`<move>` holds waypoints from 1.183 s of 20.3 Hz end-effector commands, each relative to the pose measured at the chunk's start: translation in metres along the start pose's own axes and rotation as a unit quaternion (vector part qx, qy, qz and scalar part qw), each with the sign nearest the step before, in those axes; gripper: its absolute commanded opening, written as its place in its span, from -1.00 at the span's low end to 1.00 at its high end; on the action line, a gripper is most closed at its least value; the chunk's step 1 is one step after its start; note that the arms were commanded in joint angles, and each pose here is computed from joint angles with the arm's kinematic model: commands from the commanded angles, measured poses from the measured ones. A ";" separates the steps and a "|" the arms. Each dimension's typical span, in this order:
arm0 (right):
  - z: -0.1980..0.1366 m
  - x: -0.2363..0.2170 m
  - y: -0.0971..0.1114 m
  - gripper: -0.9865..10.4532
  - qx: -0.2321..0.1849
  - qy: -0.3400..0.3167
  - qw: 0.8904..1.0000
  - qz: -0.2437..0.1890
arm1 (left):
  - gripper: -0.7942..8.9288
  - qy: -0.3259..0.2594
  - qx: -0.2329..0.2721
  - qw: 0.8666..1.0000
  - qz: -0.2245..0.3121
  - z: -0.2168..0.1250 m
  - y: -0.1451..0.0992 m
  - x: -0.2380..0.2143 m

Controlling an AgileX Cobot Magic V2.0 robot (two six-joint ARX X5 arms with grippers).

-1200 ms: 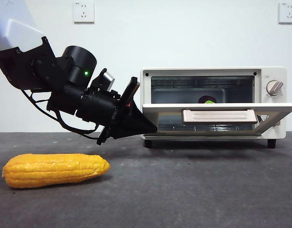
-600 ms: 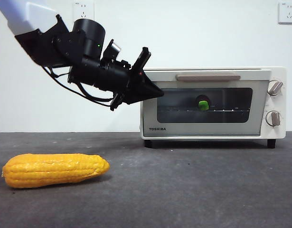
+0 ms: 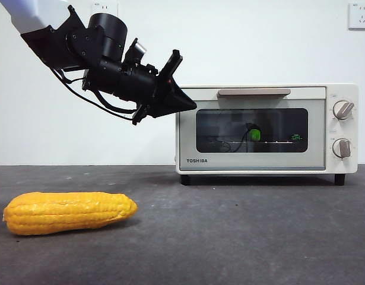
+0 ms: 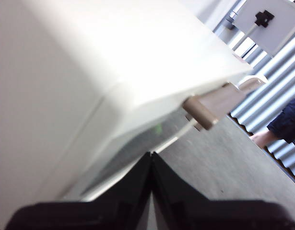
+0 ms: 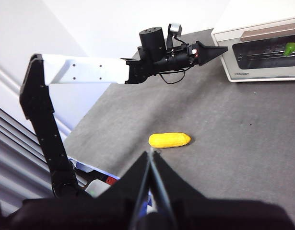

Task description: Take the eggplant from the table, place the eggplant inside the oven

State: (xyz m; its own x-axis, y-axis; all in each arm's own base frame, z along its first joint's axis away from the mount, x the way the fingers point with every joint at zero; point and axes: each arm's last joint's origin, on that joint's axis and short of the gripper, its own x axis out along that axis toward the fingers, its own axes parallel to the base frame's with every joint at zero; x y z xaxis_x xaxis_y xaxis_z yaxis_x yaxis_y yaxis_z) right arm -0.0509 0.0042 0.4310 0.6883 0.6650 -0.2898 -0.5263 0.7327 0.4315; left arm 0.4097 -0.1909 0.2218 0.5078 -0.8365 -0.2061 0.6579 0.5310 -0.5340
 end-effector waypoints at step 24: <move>-0.002 -0.004 -0.006 -0.83 -0.037 -0.025 0.992 -0.118 | -0.85 0.027 0.163 0.985 0.057 0.056 -0.172 -0.133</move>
State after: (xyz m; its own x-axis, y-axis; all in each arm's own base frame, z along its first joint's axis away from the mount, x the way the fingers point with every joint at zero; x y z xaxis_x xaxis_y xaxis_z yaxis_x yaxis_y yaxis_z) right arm -0.0470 -0.0014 0.4301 0.8211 0.4713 -0.3219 -0.3815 0.8727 0.3047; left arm 0.2645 -0.1633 0.3850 0.5630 -0.7718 -0.2954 0.7383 0.6304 -0.2398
